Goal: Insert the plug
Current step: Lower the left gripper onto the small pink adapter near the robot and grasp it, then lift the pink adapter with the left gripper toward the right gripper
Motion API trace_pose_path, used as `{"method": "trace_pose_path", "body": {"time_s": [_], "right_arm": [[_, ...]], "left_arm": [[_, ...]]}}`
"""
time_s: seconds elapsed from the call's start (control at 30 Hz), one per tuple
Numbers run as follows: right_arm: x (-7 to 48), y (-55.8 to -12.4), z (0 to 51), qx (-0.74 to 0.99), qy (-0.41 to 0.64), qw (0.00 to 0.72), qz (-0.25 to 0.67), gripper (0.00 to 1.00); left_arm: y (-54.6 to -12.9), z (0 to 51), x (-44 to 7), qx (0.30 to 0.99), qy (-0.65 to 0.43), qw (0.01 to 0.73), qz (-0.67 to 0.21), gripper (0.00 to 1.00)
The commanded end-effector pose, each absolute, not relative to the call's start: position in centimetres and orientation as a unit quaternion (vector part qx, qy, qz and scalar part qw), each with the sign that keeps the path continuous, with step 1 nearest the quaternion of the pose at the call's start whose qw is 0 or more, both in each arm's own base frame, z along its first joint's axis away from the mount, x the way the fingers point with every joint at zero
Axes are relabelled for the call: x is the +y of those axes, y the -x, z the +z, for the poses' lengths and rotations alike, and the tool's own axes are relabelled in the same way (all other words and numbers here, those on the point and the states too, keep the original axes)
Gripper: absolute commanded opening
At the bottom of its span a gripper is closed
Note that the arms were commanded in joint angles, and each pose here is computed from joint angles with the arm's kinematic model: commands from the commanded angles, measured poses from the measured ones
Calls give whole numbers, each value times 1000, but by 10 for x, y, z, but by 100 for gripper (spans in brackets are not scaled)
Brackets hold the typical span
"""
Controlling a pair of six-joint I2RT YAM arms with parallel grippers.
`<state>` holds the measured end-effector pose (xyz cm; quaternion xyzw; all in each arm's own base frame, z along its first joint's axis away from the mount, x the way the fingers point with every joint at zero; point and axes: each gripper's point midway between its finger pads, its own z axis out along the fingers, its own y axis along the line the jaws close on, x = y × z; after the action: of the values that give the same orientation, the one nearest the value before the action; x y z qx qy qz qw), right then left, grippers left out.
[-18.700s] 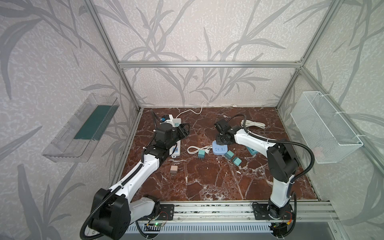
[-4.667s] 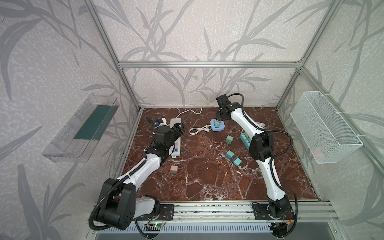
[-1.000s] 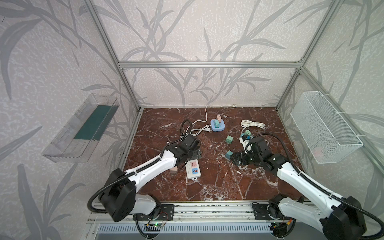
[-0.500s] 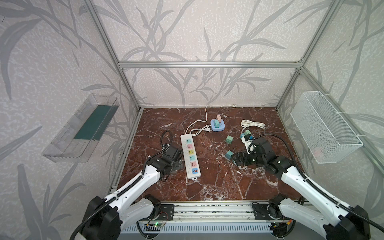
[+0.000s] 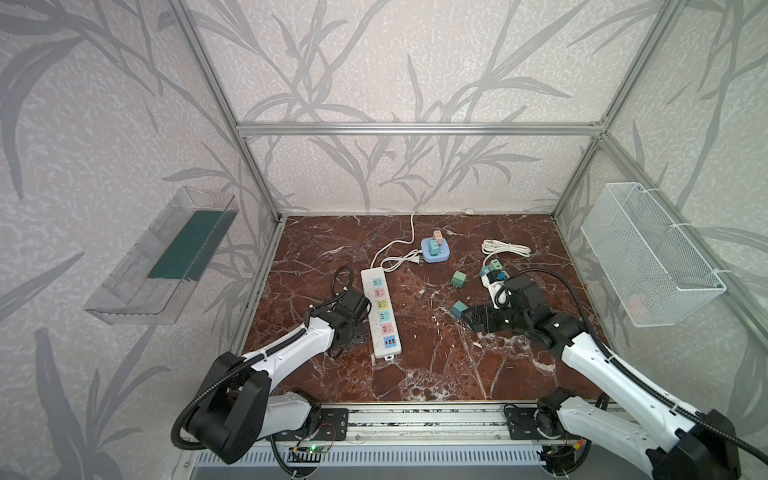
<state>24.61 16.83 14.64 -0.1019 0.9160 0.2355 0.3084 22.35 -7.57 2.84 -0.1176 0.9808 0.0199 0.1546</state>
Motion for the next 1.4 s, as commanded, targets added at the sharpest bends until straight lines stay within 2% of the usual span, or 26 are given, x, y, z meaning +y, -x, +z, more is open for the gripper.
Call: {"method": "trace_pose_path", "body": {"time_s": [0.0,0.33,0.63,0.8,0.93,1.07,1.2,1.37], "right_arm": [[173,-246,145,913,106,307,246,91],[176,-249,147,913,101,306,250,89],[186,-256,149,912,109,300,257,88],[191,-256,151,913,118,295,257,87],[190,-256,155,911,120,302,254,87],[190,-255,158,911,120,302,256,87],[197,-254,161,909,124,296,265,84],[215,-254,172,905,148,290,273,82]], "left_arm": [[-220,22,-78,984,106,139,17,62],[-213,17,-87,987,97,127,-2,51],[-217,12,-89,988,105,116,2,53],[-220,9,-93,990,88,108,1,40],[-226,20,-96,989,79,122,-5,35],[-241,58,-116,978,61,184,-73,32],[-263,121,-138,935,21,316,-161,27],[-281,172,-161,846,-23,475,-240,25]]}}
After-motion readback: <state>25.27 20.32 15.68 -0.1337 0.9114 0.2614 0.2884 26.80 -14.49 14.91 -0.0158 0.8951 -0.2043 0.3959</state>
